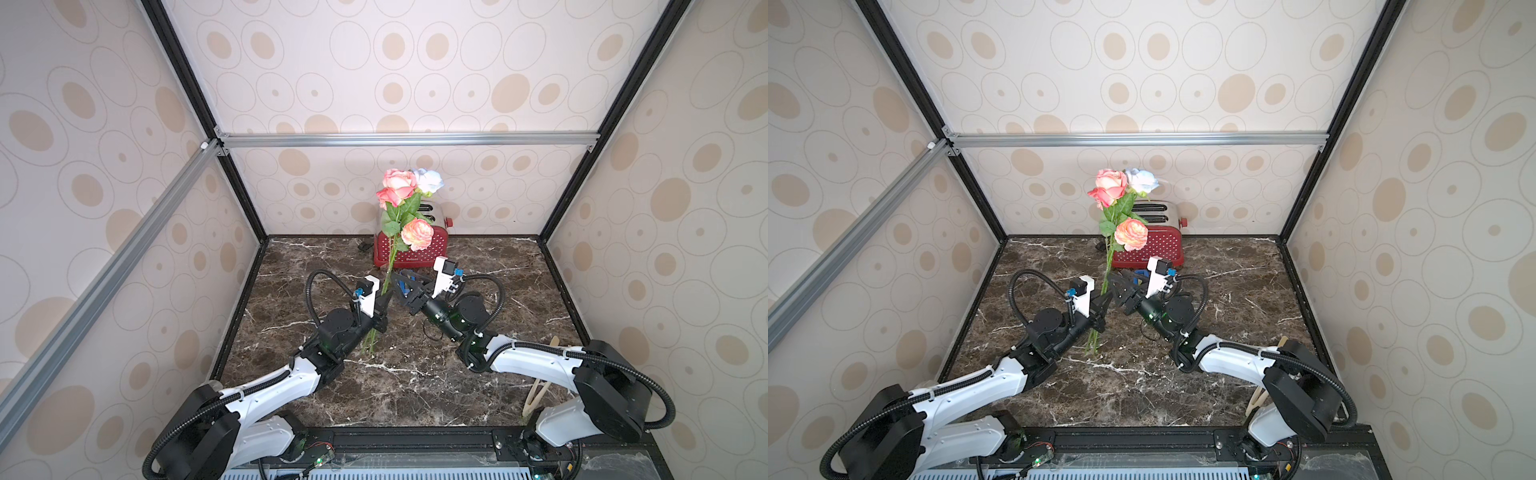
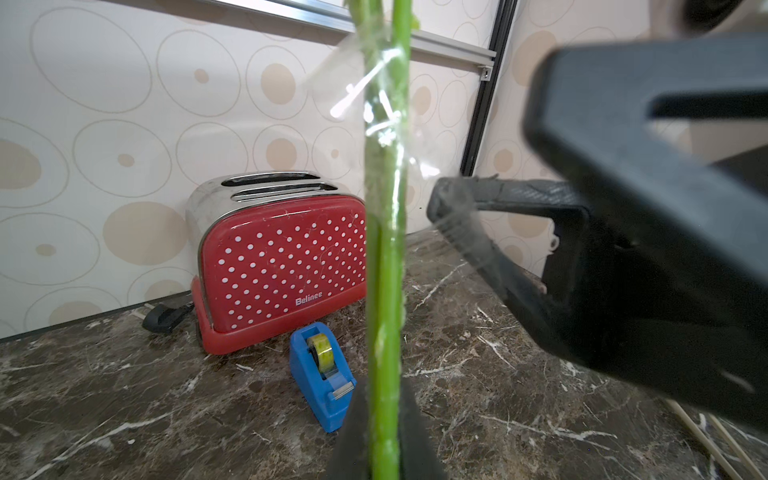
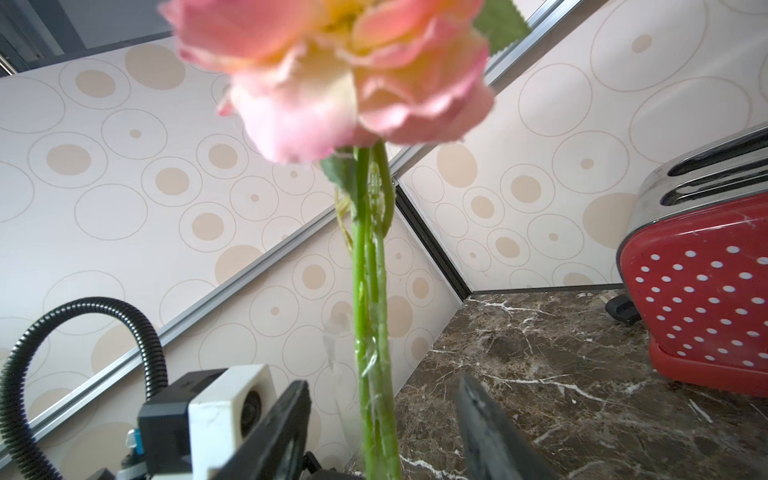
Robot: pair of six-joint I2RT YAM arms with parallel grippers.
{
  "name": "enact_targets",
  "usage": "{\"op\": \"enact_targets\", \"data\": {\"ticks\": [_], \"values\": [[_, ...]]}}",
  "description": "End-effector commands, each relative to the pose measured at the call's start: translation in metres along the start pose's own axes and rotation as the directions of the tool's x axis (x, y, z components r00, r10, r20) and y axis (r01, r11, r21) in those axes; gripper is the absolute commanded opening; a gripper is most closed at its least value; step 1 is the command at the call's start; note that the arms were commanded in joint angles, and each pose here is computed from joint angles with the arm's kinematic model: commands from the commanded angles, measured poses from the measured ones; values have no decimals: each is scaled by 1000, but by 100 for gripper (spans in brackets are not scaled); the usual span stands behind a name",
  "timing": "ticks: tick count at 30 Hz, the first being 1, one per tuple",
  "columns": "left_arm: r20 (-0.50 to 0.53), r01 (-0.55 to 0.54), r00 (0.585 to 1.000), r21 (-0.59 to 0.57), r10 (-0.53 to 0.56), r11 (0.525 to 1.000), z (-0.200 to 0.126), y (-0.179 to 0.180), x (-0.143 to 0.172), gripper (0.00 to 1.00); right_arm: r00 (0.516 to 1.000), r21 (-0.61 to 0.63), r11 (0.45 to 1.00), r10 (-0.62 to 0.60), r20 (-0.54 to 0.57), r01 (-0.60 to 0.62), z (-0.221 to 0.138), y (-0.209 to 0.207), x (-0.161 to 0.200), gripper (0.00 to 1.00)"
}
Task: Wrap bouquets with tape
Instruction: Wrap the tape around the bouquet.
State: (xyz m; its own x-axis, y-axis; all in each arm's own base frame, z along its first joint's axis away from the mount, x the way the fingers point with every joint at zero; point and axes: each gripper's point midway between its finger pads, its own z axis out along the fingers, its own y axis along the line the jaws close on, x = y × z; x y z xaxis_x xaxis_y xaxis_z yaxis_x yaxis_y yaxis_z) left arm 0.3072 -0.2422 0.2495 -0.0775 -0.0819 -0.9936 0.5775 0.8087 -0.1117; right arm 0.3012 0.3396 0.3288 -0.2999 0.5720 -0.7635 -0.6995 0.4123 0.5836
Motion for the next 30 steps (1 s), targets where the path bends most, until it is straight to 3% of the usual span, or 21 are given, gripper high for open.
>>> {"op": "enact_targets", "data": {"ticks": [1,5,8,16,23,28,30], "values": [[39,2,999,-9,-1,1000,5,-1,-17,0,999,-37,999,37,35,-36,0,12,-11,64],[41,8,999,-14,-7,1000,3,0,-17,0,997,31,997,73,19,-74,10,0,-2,67],[40,9,999,-14,-8,1000,3,0,-17,0,996,88,992,85,14,-86,18,-9,5,63],[29,-2,1000,-18,2,1000,3,-1,-14,0,993,96,988,114,44,-118,43,-10,13,55],[16,-8,1000,-51,9,999,1,2,-11,0,993,174,979,96,64,-106,52,-24,16,31],[2,-15,1000,-114,15,993,1,11,-9,0,998,171,983,61,22,-64,55,-18,20,0],[-10,-17,1000,-143,15,990,1,16,-7,2,999,163,985,52,10,-53,53,-16,21,0]]}}
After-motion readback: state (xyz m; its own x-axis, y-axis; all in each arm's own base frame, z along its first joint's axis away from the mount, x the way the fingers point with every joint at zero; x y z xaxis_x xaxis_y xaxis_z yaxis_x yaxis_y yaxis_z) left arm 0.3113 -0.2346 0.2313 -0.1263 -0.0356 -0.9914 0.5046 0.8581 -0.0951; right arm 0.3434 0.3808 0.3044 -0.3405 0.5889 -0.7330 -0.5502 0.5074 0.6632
